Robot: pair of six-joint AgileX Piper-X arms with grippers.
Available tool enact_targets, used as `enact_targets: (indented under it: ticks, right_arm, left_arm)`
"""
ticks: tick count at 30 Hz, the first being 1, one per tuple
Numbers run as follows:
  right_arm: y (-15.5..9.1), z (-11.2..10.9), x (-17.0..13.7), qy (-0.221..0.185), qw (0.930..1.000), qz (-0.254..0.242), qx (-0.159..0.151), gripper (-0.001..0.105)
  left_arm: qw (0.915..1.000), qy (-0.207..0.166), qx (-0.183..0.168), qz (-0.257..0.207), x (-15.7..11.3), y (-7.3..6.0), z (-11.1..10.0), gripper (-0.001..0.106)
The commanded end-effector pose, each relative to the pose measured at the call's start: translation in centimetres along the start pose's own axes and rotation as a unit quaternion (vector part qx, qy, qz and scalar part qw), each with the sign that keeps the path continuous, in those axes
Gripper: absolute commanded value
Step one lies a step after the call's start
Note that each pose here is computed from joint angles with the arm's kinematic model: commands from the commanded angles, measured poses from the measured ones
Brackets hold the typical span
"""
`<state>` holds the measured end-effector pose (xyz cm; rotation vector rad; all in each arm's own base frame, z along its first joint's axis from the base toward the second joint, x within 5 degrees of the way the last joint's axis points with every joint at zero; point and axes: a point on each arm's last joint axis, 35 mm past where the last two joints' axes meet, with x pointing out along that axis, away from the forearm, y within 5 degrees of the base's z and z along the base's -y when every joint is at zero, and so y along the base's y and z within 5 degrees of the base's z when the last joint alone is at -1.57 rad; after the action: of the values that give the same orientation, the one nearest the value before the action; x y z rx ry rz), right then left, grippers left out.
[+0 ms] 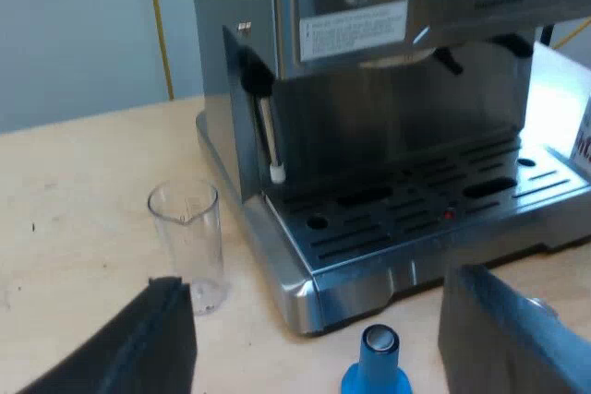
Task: Grind coffee beans and then tamp
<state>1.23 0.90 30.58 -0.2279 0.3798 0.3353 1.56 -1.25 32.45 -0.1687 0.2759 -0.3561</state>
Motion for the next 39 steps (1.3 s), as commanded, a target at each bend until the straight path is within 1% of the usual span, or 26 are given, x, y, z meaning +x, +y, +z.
enact_targets:
  ticks: [1,5,9,12,15,22,23,39]
  right_arm:
    - [-0.1,-0.1,0.8,-0.006,1.0000,0.002,0.005,0.060]
    - [-0.1,-0.9,1.6,0.011,0.9999,0.006,0.010,0.060]
    - [-0.1,-1.8,2.5,0.028,0.9994,0.011,0.014,0.060]
    - [-0.1,-2.3,2.9,0.038,0.9990,0.014,0.017,0.060]
    - [0.0,-2.8,3.4,0.049,0.9985,0.017,0.020,0.060]
    - [0.1,-4.0,4.3,0.072,0.9968,0.023,0.026,0.060]
    - [0.1,-4.3,4.4,0.080,0.9960,0.026,0.028,0.060]
    - [0.1,-4.3,4.5,0.081,0.9960,0.020,0.031,0.060]
  left_arm:
    - [1.0000,0.006,-0.002,0.005,1.0,0.5,-0.5,0.059]
    - [0.9999,0.014,-0.005,0.006,1.6,0.8,-1.1,0.059]
    - [0.9991,0.039,-0.014,0.010,2.8,1.4,-2.6,0.059]
    - [0.9988,0.046,-0.017,0.010,3.1,1.6,-3.0,0.059]
    - [0.9989,0.044,-0.016,0.009,3.1,1.6,-3.0,0.059]
    - [0.9984,0.053,-0.019,0.010,3.1,1.6,-3.2,0.059]
    - [0.9984,0.053,-0.019,0.010,3.1,1.6,-3.2,0.059]
    - [0.9984,0.053,-0.019,0.010,3.1,1.6,-3.2,0.059]
